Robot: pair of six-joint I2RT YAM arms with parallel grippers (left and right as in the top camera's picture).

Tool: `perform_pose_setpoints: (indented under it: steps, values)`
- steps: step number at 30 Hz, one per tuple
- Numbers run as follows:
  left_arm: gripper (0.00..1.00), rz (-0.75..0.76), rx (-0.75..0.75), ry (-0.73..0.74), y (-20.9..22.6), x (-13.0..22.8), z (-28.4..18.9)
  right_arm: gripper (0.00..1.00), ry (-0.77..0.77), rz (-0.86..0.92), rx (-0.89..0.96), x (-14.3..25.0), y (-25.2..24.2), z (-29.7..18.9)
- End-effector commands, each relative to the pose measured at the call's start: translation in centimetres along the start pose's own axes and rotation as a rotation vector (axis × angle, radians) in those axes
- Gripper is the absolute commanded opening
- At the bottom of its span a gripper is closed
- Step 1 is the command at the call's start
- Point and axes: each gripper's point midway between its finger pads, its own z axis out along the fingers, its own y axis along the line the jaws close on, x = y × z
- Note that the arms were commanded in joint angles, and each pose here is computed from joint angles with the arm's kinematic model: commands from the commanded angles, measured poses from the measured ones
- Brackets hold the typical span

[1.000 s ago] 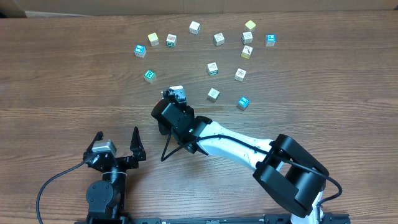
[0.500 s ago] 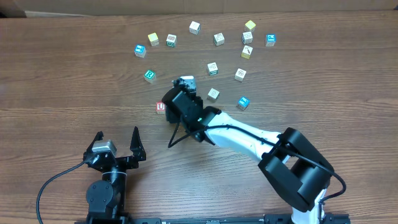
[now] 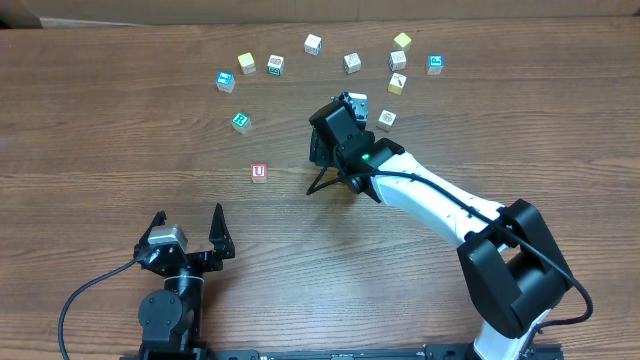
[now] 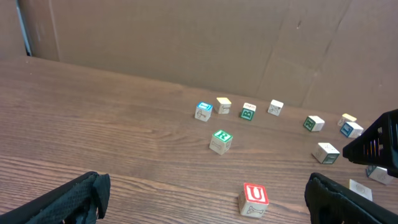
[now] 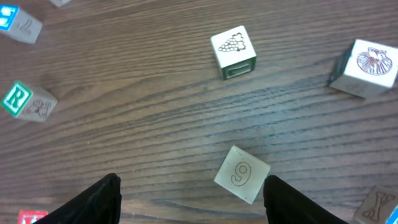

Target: Form a horizontal line

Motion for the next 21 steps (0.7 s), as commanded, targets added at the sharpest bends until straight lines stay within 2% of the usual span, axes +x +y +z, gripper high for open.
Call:
perform_pose_setpoints:
  steps: [1, 7, 16, 21]
  values:
    - [1.0, 0.021, 0.003, -0.005, 0.0, 0.0, 0.0, 0.71, -0.044, 0.044, 0.043, -0.8, -0.8, -0.6]
    - [1.0, 0.021, 0.003, -0.005, 0.0, 0.0, 0.0, 0.73, -0.069, 0.096, 0.113, -0.3, -2.6, -0.2]
    - [1.0, 0.021, 0.003, -0.006, 0.0, 0.0, 0.0, 0.79, -0.077, 0.102, 0.125, -0.6, -3.1, -0.1]
    - [0.99, 0.021, 0.003, -0.005, 0.0, 0.0, 0.0, 0.84, -0.051, 0.145, 0.187, -0.8, -5.8, 0.2]
